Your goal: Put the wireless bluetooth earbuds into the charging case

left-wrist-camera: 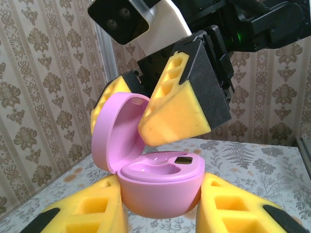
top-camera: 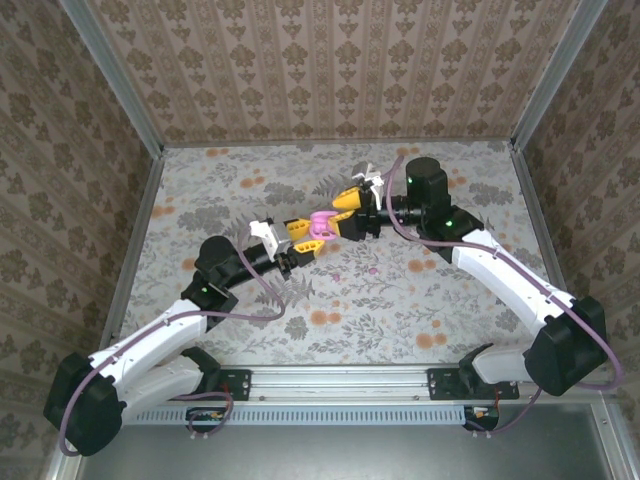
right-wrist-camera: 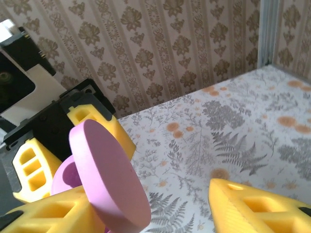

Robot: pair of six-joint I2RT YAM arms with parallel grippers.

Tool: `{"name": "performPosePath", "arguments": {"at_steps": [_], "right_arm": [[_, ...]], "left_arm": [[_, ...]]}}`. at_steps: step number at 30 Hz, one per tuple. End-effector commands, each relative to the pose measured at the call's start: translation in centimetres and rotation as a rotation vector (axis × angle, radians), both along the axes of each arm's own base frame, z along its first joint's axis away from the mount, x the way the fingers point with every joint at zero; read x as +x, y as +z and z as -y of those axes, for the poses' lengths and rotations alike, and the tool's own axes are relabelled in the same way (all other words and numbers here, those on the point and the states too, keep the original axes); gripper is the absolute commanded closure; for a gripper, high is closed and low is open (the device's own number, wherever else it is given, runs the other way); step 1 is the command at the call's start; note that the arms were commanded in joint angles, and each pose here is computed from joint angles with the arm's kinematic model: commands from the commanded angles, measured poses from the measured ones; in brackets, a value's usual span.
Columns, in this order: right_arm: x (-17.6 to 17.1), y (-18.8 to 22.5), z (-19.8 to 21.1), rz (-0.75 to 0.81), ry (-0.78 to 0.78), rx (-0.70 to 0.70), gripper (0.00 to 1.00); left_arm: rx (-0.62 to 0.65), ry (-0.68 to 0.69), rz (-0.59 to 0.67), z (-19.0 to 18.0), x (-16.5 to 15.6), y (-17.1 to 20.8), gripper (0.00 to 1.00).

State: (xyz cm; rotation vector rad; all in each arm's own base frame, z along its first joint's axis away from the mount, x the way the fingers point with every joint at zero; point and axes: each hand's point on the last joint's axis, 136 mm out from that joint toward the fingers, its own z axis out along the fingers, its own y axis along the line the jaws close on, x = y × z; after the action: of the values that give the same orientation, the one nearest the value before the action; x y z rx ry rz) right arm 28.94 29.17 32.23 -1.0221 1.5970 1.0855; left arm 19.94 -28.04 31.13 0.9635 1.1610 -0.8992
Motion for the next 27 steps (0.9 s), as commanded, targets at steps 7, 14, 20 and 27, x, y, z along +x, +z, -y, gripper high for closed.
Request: {"name": "performPosePath", "arguments": {"at_steps": [7,14,20,27], "right_arm": [[-2.3,1.4,-0.8,0.221,0.116,-0.033,0.55],[-2.5,1.6,-0.8,0.269,0.117,-0.043,0.66],[-2.5,1.5,-0.7,0.280,0.112,-0.052,0.70],[-2.4,1.6,-0.6,0.291,0.100,-0.059,0.80]], "left_arm": [[-0.015,-0.058,0.011,0.3,-1.1,1.5,0.72],[-0.016,-0.062,0.010,0.4,-1.1,1.6,0.72],[-0.014,-0.062,0.011,0.3,-1.2,1.5,0.70],[-0.008,-0.057,0.012,0.4,-1.1,1.4,0.68]]}}
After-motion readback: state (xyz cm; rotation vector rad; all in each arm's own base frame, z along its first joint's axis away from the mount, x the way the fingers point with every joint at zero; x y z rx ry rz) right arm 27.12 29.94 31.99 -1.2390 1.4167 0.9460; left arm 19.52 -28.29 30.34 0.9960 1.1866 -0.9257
